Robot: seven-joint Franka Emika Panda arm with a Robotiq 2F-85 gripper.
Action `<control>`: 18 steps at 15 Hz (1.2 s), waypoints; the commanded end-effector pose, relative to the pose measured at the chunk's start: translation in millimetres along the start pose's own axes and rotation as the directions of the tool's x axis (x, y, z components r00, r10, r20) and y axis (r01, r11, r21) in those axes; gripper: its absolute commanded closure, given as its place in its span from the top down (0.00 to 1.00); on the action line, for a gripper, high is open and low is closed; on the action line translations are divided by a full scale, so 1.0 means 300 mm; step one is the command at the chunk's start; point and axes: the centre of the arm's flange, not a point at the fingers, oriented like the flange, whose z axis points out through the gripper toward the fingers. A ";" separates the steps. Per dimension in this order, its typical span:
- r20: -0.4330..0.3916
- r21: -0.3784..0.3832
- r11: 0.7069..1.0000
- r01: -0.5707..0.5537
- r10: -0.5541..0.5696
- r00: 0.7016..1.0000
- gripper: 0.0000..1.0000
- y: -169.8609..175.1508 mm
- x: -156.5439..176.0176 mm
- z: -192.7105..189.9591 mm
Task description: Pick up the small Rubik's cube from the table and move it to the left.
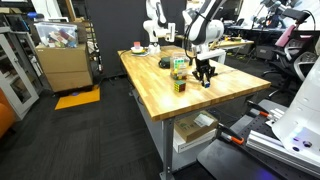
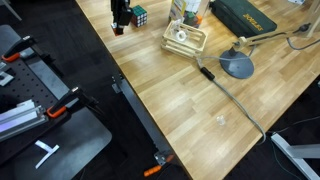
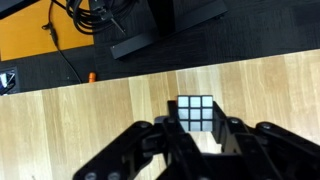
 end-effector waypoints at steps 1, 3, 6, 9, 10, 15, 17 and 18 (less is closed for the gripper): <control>-0.001 -0.019 0.999 0.048 -0.048 0.999 0.08 -0.023 0.098 0.012; 0.001 -0.018 0.996 0.084 -0.084 0.997 0.08 -0.053 0.163 0.025; 0.005 -0.043 0.991 0.129 -0.129 0.992 0.08 -0.090 0.265 0.062; 0.000 -0.052 0.987 0.151 -0.152 0.988 0.08 -0.094 0.344 0.076; -0.003 -0.052 0.987 0.155 -0.155 0.988 0.08 -0.091 0.364 0.074; -0.017 -0.038 0.984 0.175 -0.176 0.984 0.73 -0.075 0.389 0.026; -0.035 -0.035 0.983 0.179 -0.180 0.983 0.87 -0.080 0.363 0.000; -0.042 -0.034 0.983 0.182 -0.183 0.982 0.93 -0.085 0.351 -0.009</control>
